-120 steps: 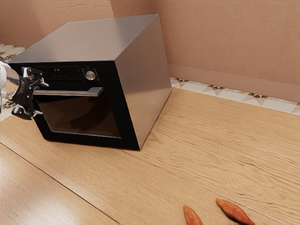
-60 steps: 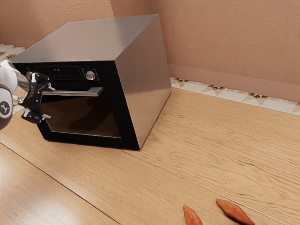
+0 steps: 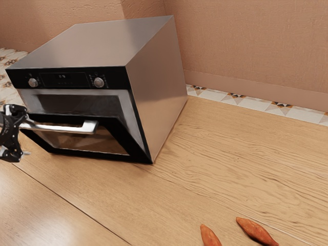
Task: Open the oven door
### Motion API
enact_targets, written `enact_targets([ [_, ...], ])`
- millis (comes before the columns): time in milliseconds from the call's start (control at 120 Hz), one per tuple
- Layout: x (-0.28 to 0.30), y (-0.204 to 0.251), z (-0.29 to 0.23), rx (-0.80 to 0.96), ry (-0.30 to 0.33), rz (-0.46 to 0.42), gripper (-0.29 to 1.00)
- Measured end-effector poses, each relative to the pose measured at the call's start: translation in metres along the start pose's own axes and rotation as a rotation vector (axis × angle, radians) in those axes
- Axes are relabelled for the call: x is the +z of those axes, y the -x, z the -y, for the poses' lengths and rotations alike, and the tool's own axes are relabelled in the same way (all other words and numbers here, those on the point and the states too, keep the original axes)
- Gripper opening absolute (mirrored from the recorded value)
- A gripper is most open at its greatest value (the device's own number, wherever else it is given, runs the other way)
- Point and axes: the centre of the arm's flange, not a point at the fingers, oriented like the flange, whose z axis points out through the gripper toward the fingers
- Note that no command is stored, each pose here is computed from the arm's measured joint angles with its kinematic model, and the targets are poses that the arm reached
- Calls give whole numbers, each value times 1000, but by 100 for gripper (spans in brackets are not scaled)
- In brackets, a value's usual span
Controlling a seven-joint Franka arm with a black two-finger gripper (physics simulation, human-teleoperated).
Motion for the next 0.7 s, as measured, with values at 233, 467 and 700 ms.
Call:
enact_targets([
  [233, -37, 50, 34, 61, 51, -93, 70],
  [467, -219, 307, -123, 678, 96, 334, 70],
  [700, -158, 343, -79, 999, -293, 342, 70],
])
